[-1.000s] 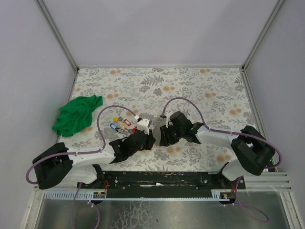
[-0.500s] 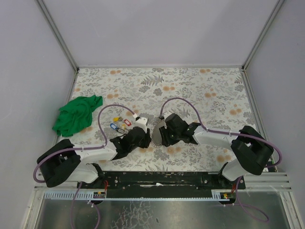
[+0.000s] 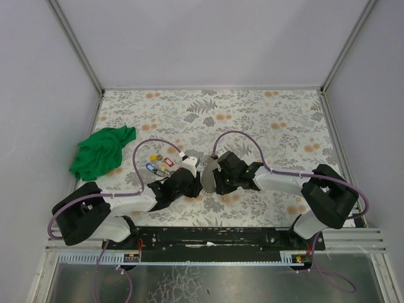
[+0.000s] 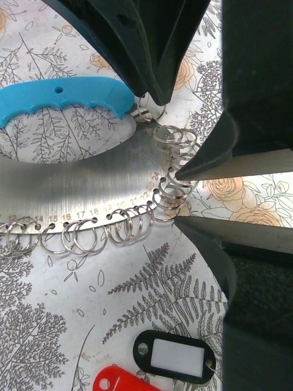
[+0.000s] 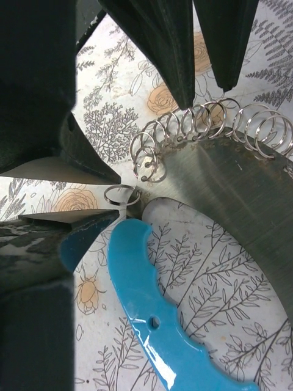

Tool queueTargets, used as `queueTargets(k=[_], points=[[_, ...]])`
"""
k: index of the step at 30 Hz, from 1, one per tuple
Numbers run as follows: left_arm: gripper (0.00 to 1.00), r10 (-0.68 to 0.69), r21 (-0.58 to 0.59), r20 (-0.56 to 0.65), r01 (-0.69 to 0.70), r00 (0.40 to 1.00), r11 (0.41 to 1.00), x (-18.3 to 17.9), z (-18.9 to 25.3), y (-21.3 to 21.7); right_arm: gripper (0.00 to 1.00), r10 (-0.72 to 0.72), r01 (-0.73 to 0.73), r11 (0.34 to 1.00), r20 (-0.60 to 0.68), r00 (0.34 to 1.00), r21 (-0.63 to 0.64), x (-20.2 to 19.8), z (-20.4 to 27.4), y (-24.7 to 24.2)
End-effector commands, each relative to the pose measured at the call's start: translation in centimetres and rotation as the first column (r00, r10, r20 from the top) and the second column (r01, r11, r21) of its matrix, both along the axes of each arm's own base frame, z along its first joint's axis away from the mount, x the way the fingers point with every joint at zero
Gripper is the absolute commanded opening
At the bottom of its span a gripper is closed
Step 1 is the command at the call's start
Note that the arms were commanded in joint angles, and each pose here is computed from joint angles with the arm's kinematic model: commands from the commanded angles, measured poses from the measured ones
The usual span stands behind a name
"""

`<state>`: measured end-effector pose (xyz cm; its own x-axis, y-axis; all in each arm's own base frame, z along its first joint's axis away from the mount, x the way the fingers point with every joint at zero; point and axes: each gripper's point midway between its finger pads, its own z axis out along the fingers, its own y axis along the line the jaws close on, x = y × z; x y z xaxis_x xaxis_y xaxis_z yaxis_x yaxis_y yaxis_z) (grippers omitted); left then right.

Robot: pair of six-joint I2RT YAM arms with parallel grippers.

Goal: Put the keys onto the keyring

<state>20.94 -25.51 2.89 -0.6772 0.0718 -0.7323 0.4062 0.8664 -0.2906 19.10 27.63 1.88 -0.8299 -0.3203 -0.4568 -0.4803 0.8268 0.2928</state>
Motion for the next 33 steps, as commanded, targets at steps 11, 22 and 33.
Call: queueTargets(k=[11, 22, 33], points=[[0.28, -0.033, -0.097, -0.022, 0.030, 0.999, 0.995, 0.1, 0.5, -2.2, 0.21, -0.007, 0.006, 0.999, 0.012, 1.000, 0.033, 0.8, 0.9, 1.5], [0.26, -0.113, -0.256, -0.051, 0.096, 0.992, 0.962, -2.5, 1.9, -5.3, 0.09, 0.083, -0.078, 0.995, 0.077, 0.994, -0.065, 1.3, 1.9, -1.0], [0.32, -0.004, -0.232, 0.142, 0.038, 0.990, 0.972, 3.6, 7.7, -2.7, 0.09, 0.248, -0.191, 0.951, 0.232, 0.941, -0.242, 2.5, 5.1, -4.6]])
